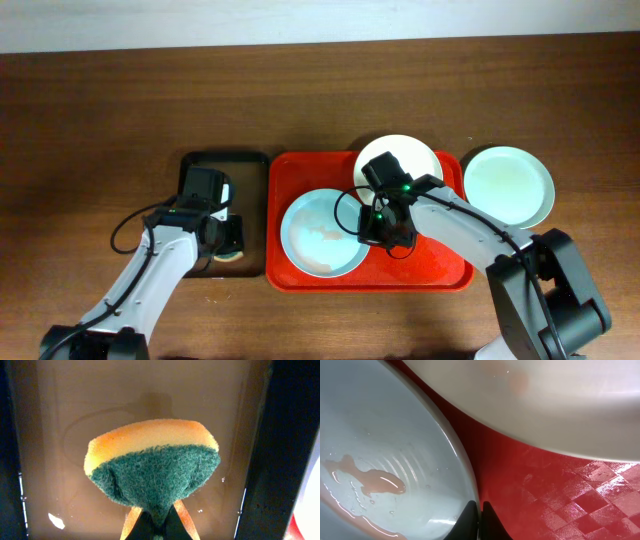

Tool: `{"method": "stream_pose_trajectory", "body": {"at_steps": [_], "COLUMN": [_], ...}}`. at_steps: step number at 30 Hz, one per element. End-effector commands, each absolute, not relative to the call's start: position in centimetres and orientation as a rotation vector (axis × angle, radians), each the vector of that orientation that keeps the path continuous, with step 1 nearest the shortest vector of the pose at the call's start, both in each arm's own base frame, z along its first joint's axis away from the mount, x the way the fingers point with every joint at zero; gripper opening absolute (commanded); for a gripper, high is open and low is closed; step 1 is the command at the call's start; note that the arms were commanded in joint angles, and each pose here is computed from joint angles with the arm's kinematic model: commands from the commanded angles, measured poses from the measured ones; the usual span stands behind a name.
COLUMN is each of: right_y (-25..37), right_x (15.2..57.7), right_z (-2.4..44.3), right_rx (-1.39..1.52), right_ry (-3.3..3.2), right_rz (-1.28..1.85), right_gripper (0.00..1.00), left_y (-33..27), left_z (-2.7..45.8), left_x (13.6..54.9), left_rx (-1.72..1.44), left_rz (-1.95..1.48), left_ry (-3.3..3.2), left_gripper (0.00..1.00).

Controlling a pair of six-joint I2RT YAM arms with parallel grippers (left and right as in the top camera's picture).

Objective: Clean dirty plates on tray and stack at the side
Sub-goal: 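Return the sponge to the black tray and open the left gripper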

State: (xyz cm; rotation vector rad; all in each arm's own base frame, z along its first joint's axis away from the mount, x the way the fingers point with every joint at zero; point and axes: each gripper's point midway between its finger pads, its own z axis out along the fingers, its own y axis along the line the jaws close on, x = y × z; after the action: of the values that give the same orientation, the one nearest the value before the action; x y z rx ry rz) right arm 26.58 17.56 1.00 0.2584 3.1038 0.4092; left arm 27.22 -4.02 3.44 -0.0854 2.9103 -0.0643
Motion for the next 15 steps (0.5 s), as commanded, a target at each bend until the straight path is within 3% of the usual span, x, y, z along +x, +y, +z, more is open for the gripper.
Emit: {"method": "stream_pose_trajectory", "body": {"at_steps": [1, 5, 8, 9, 10, 12, 15], "right_y": [17.68, 17.66, 17.66, 17.66, 17.67, 17.66, 17.66], "right_x": [26.54, 26.54, 26.54, 26.54, 26.53, 26.54, 26.54], "right_z": [0.92, 0.92, 0.92, 0.92, 0.92, 0.92, 0.92], "right_rx": [0.246, 0.247, 0.247, 0.247, 0.246, 0.247, 0.248], "right_ry": [3.107, 3.107, 3.107, 3.107, 3.107, 3.107, 3.107], "right_rz": [0.416, 0.416, 0.416, 0.416, 0.416, 0.416, 0.416], "right_gripper": [0.05, 0.05, 0.05, 0.05, 0.05, 0.06, 0.12], "left_y": [-4.23, -4.23, -4.23, -4.23, -4.23, -4.28, -4.35], "left_z": [3.36, 3.37, 3.37, 3.36, 3.36, 3.39, 4.29], "left_x": [27.27, 27.28, 27.28, 27.26, 27.26, 27.28, 27.84], "left_rx": [-0.054, -0.054, -0.054, -0.054, -0.054, -0.054, -0.054], "left_rz": [-0.085, -0.085, -0.085, -0.085, -0.085, -0.089, -0.092], "left_ry": [2.905, 2.904, 2.904, 2.905, 2.905, 2.904, 2.894], "left_gripper": [0.0, 0.01, 0.06, 0.14, 0.3, 0.42, 0.31]}}
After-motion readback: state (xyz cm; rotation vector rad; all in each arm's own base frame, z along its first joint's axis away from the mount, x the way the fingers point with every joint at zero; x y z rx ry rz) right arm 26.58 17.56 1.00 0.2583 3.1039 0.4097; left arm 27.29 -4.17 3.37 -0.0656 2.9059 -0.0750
